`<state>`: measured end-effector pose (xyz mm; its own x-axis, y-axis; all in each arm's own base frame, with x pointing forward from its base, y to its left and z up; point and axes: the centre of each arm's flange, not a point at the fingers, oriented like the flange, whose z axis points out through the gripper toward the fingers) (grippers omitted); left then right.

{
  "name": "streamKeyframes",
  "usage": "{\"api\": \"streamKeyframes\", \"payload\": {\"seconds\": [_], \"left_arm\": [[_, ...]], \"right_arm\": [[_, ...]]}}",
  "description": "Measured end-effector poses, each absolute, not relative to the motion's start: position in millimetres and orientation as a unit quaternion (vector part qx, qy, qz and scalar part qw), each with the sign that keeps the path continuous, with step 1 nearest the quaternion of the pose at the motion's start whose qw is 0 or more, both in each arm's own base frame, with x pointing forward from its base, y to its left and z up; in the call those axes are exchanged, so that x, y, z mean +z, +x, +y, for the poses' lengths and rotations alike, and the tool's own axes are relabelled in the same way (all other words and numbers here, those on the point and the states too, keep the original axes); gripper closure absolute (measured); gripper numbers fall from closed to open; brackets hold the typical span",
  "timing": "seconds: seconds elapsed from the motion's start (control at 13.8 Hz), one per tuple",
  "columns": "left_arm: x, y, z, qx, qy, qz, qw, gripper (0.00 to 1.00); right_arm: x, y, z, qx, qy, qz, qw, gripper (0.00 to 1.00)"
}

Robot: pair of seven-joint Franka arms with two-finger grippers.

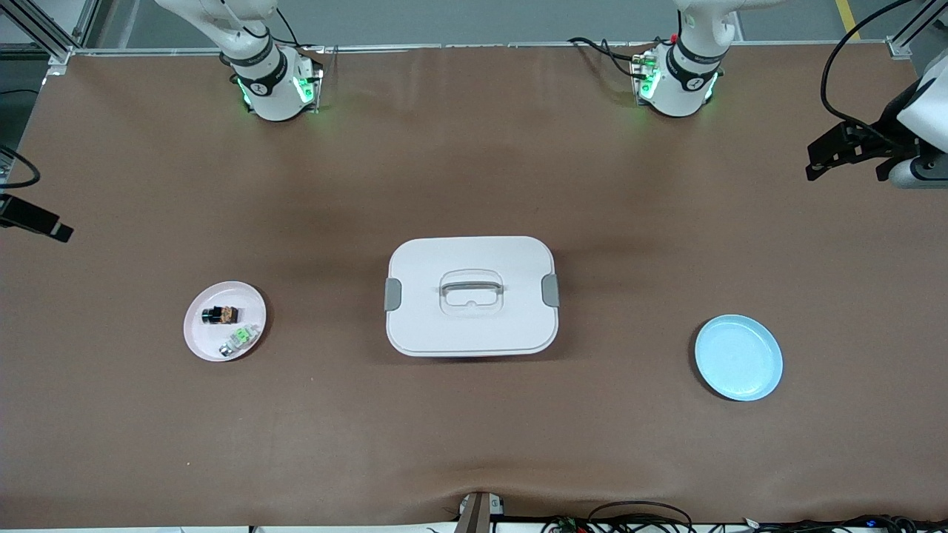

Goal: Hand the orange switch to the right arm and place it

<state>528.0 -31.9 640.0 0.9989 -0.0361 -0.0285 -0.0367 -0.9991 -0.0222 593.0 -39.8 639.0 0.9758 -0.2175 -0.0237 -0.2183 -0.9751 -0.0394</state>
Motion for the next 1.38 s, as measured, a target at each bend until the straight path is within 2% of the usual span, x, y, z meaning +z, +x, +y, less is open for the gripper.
{"api": "streamKeyframes", "payload": {"seconds": [0.15, 0.36, 1.38], "left_arm": [[640, 528, -32, 0.014, -1.000, 0.018, 0.011, 0.00], [640, 528, -32, 0.015, -1.000, 0.018, 0.011, 0.00], [645, 524, -23, 0.014, -1.000, 0.010, 0.012, 0.00]], "right_arm": [[641, 593, -9, 0.008, -0.998, 0.066, 0.020, 0.00], [641, 593, -9, 0.007, -1.000, 0.018, 0.019, 0.00], [636, 574, -53, 0.022, -0.999, 0.043, 0.018, 0.00]]}}
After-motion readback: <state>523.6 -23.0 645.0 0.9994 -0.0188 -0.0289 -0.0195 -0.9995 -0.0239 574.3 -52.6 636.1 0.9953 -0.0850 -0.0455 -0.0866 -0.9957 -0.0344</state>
